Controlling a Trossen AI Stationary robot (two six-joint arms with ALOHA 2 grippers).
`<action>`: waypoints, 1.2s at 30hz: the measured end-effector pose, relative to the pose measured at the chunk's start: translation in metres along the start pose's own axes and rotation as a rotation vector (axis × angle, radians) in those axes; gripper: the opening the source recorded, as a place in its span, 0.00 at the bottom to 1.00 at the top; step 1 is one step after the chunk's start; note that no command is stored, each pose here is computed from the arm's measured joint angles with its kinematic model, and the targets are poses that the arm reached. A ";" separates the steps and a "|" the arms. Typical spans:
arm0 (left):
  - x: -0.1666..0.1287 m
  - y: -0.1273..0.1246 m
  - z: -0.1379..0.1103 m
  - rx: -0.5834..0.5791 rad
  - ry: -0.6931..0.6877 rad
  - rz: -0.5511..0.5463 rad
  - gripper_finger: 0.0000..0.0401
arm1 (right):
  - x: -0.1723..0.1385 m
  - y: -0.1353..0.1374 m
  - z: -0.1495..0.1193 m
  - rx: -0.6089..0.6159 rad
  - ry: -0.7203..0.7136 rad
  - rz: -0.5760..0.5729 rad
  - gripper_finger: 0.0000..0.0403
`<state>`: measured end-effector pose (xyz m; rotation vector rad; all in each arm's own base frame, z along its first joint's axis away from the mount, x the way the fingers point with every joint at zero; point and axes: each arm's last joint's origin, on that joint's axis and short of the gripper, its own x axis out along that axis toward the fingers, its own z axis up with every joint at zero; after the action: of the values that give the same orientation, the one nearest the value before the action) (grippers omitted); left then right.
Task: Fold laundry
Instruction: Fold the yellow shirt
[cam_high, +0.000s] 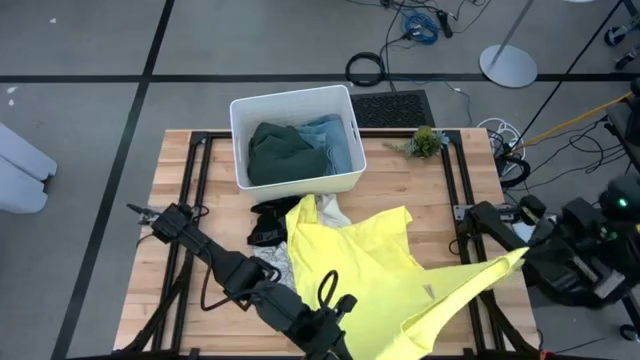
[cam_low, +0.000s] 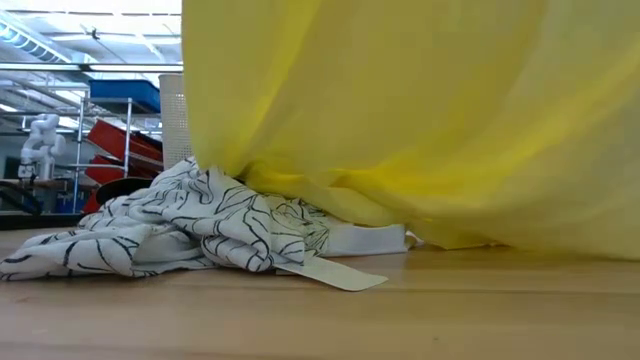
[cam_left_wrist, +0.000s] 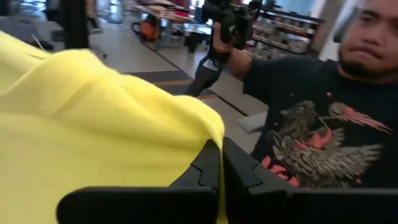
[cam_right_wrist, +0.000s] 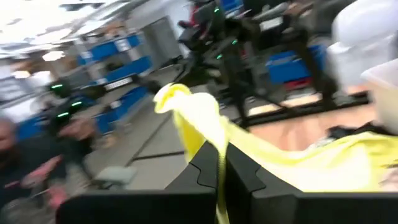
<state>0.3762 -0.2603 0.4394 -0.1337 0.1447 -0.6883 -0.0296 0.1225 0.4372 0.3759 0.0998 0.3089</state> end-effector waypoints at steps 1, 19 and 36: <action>0.000 0.000 0.000 -0.006 -0.003 0.017 0.01 | -0.003 -0.007 0.001 0.019 0.016 0.030 0.00; -0.003 0.025 0.005 -0.019 -0.036 0.167 0.00 | 0.034 -0.131 0.056 0.137 0.199 0.370 0.00; -0.018 0.036 0.017 -0.021 -0.039 0.185 0.00 | 0.150 -0.148 0.042 0.028 0.513 0.669 0.00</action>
<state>0.3876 -0.2203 0.4515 -0.1519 0.1255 -0.4992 0.1598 0.0241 0.4143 0.3422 0.4854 1.0642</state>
